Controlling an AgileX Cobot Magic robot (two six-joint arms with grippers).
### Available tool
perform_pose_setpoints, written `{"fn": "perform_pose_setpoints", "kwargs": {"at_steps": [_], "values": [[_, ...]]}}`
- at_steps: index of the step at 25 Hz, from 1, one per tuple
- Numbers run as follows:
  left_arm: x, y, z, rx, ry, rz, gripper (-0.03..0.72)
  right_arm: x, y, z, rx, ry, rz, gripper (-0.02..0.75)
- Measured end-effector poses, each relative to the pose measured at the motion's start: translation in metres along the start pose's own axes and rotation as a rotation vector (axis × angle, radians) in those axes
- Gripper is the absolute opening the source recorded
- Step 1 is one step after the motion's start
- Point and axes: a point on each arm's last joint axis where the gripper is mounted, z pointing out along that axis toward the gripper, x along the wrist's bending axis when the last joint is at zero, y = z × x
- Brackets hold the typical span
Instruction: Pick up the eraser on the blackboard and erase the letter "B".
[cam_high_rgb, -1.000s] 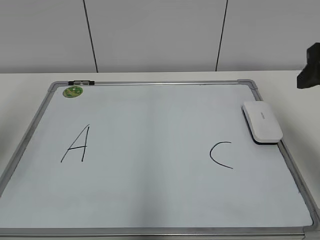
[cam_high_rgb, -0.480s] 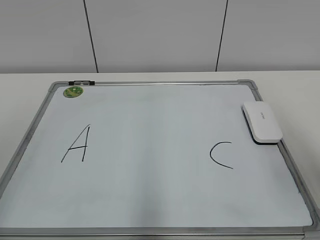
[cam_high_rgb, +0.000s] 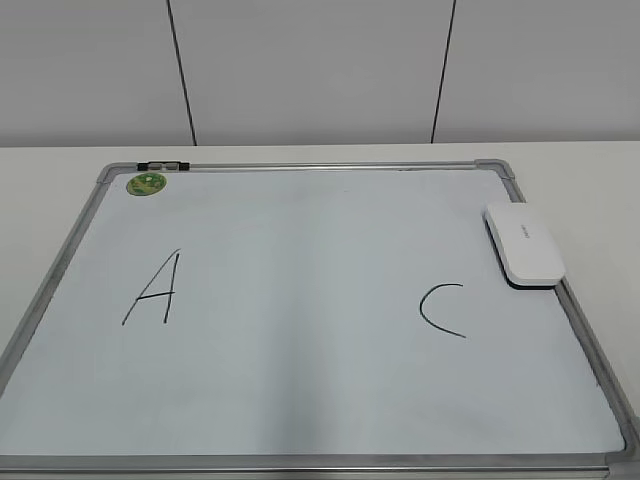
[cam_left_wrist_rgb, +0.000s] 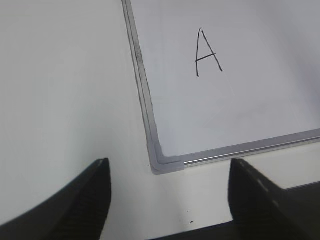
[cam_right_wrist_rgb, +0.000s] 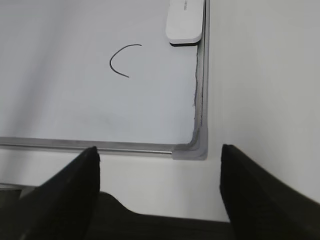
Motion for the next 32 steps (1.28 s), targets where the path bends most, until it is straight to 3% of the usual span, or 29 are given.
{"fn": "perform_pose_setpoints", "kwargs": {"at_steps": [6, 11, 32], "values": [[0.0, -0.019, -0.01, -0.102, 0.004, 0.0, 0.534, -0.008, -0.03, -0.019, -0.013, -0.069, -0.059, 0.555], [0.0, -0.035, 0.013, -0.04, -0.001, 0.006, 0.533, -0.01, -0.036, -0.017, -0.013, -0.089, -0.066, 0.555], [-0.002, -0.035, 0.014, -0.045, -0.022, -0.003, 0.515, -0.014, -0.032, -0.006, -0.08, -0.117, -0.081, 0.555]]}}
